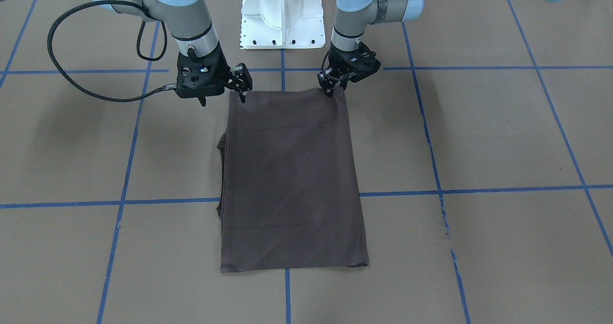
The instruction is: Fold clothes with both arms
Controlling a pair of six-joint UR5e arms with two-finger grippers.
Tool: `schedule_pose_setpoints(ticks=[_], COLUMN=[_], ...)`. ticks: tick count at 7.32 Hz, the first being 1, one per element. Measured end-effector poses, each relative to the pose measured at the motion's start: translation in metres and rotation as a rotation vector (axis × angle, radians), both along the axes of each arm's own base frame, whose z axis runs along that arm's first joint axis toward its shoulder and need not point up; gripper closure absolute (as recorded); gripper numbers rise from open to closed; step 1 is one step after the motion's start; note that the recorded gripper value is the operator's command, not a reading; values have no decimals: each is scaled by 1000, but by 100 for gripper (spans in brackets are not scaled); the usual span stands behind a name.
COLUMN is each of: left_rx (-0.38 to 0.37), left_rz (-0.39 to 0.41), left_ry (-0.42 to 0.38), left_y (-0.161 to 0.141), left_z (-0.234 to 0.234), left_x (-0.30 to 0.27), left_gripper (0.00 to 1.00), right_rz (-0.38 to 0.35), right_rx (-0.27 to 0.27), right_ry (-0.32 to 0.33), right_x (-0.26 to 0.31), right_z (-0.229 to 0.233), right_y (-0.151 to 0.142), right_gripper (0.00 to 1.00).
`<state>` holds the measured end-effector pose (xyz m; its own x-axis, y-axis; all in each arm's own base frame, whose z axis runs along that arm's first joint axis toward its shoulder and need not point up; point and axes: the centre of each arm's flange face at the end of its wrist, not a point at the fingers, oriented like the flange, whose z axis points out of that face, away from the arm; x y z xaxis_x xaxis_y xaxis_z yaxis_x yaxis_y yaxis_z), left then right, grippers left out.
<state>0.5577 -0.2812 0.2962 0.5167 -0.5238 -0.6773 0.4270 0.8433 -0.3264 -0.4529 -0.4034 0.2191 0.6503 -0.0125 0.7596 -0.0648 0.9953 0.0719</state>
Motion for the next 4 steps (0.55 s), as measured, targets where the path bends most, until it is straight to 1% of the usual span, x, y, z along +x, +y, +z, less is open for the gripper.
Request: schedule_pose_setpoints(ticks=[1, 3, 4], left_rx=[1, -1, 1], left_rz=[0, 5, 7], left_ry=[-1, -18, -13], left_y=[0, 1, 2], left_z=[0, -1, -7], left_x=[0, 0, -3], left_gripper=[100, 100, 100], right_rz=[0, 0, 0], right_rx=[0, -1, -2], right_ry=[0, 2, 3], right_x=[0, 0, 0], right_z=[0, 1, 2], right_y=[0, 0, 0], right_gripper=[0, 0, 0])
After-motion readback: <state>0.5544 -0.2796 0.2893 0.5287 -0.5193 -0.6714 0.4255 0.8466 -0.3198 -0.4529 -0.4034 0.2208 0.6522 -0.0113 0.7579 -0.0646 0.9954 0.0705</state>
